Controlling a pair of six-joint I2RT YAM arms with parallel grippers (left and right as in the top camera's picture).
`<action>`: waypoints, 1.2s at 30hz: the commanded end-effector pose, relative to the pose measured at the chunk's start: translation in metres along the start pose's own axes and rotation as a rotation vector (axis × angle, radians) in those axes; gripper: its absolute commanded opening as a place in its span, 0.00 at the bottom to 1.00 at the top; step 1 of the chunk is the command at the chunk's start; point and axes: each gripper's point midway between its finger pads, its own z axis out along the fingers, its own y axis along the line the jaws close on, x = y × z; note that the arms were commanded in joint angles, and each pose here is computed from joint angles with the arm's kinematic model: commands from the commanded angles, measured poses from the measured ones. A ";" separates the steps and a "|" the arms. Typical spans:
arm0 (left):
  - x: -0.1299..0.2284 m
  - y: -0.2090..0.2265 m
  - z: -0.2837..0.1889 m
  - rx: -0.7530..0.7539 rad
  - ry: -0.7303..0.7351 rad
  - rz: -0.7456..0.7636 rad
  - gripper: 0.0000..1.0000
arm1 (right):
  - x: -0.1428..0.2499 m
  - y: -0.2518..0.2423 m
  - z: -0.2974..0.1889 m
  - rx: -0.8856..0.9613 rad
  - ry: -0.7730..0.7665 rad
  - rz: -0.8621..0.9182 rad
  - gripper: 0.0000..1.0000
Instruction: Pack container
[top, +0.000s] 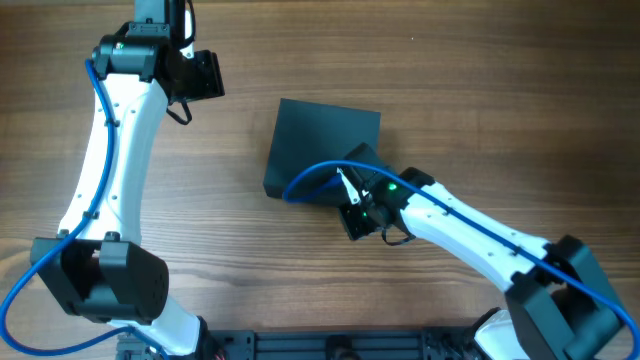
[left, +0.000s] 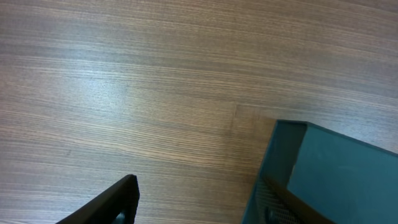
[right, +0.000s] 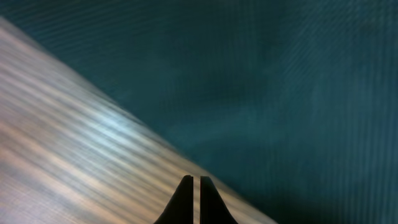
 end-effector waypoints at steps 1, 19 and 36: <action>-0.003 -0.003 -0.002 0.018 -0.006 -0.011 0.64 | -0.002 -0.019 0.007 0.038 -0.001 0.068 0.04; 0.001 -0.003 -0.002 0.015 0.010 -0.010 0.70 | -0.019 -0.074 -0.002 0.090 -0.059 0.182 0.06; 0.004 -0.001 -0.009 0.012 0.010 -0.011 0.99 | -0.062 -0.117 -0.143 0.259 -0.425 0.316 0.57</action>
